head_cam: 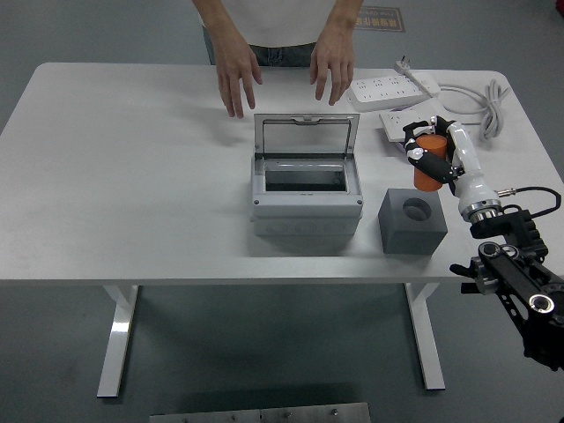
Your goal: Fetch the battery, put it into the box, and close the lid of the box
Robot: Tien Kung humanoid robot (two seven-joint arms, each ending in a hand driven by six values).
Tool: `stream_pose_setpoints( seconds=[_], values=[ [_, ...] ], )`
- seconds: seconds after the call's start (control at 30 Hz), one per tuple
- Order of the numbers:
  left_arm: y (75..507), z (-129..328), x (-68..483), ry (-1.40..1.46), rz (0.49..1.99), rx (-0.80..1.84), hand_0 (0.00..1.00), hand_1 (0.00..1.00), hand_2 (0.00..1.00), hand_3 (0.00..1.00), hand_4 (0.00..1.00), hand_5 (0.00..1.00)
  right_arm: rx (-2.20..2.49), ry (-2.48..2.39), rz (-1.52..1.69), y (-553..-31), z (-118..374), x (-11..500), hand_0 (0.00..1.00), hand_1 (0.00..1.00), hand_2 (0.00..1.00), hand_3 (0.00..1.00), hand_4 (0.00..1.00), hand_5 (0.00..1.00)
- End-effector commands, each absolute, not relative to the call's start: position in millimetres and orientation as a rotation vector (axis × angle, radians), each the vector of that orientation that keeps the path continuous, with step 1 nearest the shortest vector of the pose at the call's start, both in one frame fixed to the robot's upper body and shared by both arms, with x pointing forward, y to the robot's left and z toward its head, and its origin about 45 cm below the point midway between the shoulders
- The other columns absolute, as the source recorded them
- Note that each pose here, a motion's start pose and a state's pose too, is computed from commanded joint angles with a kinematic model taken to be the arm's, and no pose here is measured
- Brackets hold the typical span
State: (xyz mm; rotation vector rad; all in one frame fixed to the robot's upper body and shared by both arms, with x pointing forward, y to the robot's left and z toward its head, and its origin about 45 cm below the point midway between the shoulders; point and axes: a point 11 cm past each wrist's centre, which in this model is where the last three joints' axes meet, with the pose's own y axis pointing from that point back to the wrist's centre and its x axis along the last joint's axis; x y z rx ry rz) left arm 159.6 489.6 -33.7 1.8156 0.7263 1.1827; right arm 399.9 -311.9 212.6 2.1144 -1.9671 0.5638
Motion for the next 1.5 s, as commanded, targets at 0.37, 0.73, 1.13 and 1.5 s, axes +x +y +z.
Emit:
stream_pose_setpoints(
  seconds=[0.37,0.73,1.13,1.5],
  values=[
    [490.8,-33.3,159.0,0.729,1.189,1.815,0.632,0.698,0.573,0.541,0.5,0.002,1.96,-1.575,0.913,-285.7,255.9,420.7,0.171,0.217,0.28,0.285,0.044,0.002],
    [493.1,-31.4,160.7,0.726,1.193,1.814,0.632,0.698,0.573,0.541,0.5,0.002,1.768,-1.211,1.092,-244.2,244.0,432.8,0.163,0.213,0.275,0.284,0.054,0.002],
    [496.4,-28.9,162.0,0.72,1.193,1.816,0.632,0.698,0.573,0.541,0.5,0.002,1.755,-1.023,1.176,-181.6,237.1,436.6,0.16,0.211,0.273,0.285,0.055,0.002],
    [498.8,-25.4,166.9,0.705,1.188,1.819,0.632,0.698,0.573,0.541,0.5,0.002,1.803,-0.993,1.188,-145.4,230.8,439.5,0.16,0.209,0.271,0.286,0.049,0.002]
  ],
)
